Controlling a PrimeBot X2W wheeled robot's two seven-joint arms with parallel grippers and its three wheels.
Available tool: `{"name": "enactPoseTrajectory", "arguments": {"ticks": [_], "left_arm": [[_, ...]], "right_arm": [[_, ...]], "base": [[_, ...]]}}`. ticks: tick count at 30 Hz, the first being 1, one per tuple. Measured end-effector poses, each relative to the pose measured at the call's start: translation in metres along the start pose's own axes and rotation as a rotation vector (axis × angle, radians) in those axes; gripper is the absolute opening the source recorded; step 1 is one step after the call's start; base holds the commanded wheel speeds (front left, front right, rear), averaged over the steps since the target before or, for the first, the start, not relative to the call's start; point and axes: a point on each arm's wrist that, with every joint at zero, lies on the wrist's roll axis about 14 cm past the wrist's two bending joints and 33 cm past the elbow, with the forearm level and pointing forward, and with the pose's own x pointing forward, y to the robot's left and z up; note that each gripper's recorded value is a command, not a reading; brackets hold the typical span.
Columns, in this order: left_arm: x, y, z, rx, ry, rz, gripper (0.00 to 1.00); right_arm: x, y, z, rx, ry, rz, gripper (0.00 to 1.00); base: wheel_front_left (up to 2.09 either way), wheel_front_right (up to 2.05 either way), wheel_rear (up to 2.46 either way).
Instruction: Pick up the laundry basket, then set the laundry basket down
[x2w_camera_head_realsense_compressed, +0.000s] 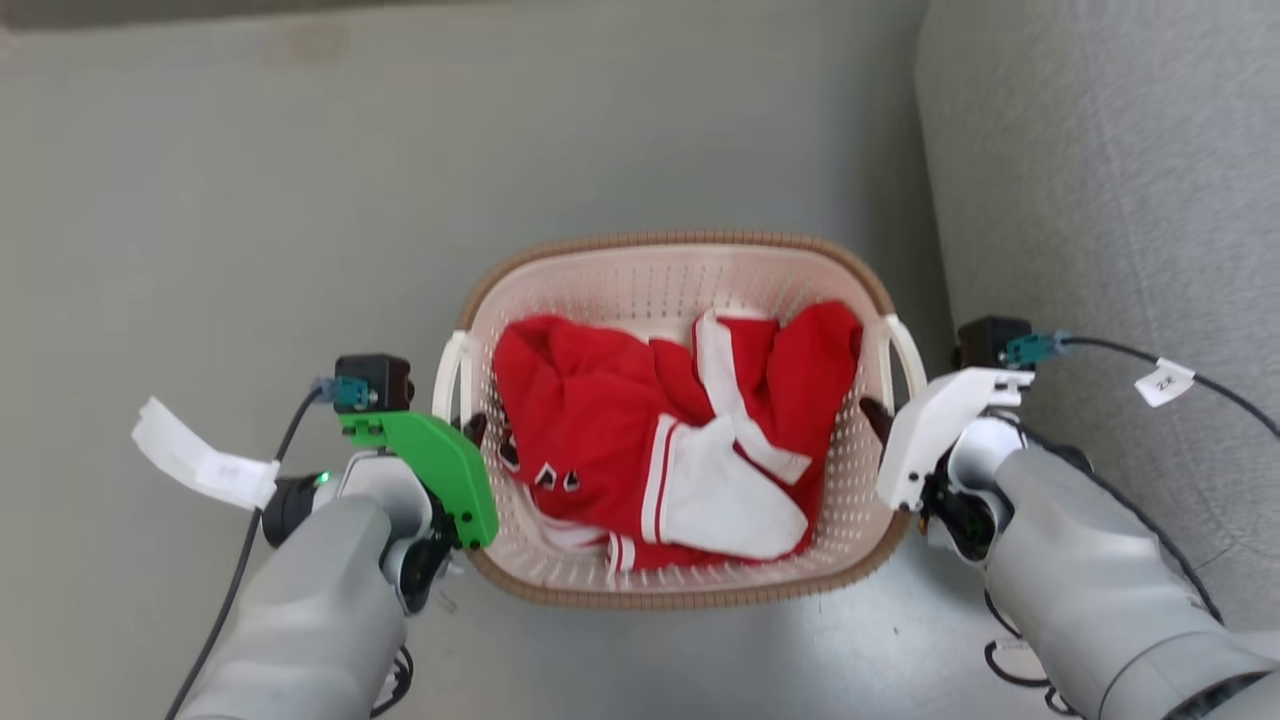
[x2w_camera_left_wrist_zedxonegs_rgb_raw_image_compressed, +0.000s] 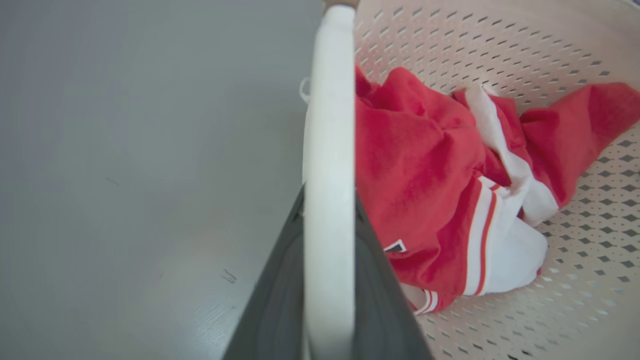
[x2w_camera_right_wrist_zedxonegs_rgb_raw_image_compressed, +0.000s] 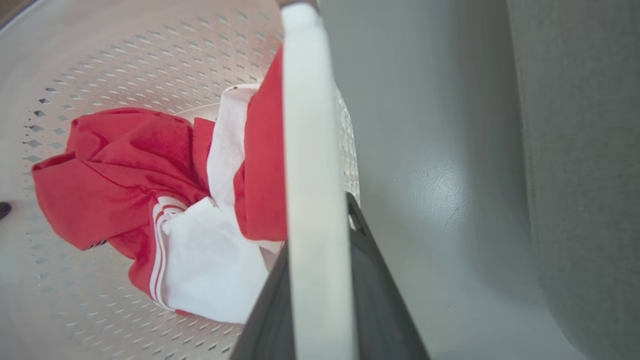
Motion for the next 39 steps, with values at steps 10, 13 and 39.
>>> {"name": "enactPoseTrajectory", "arguments": {"ticks": [10,13,39], "left_arm": [[-0.029,-0.014,-0.008,0.001,0.001,-0.002,0.00],[-0.038,-0.017,-0.015,0.002,0.009,0.000,0.00],[-0.075,-0.037,-0.029,0.027,0.012,-0.010,0.00]], "right_arm": [[-0.030,0.011,-0.009,-0.026,0.012,0.013,0.00],[-0.039,0.014,-0.015,-0.030,0.016,0.016,0.00],[-0.079,0.026,-0.033,-0.037,-0.001,0.029,0.00]], "base": [[0.00,0.00,0.00],[0.00,0.00,0.00],[0.00,0.00,0.00]]}}
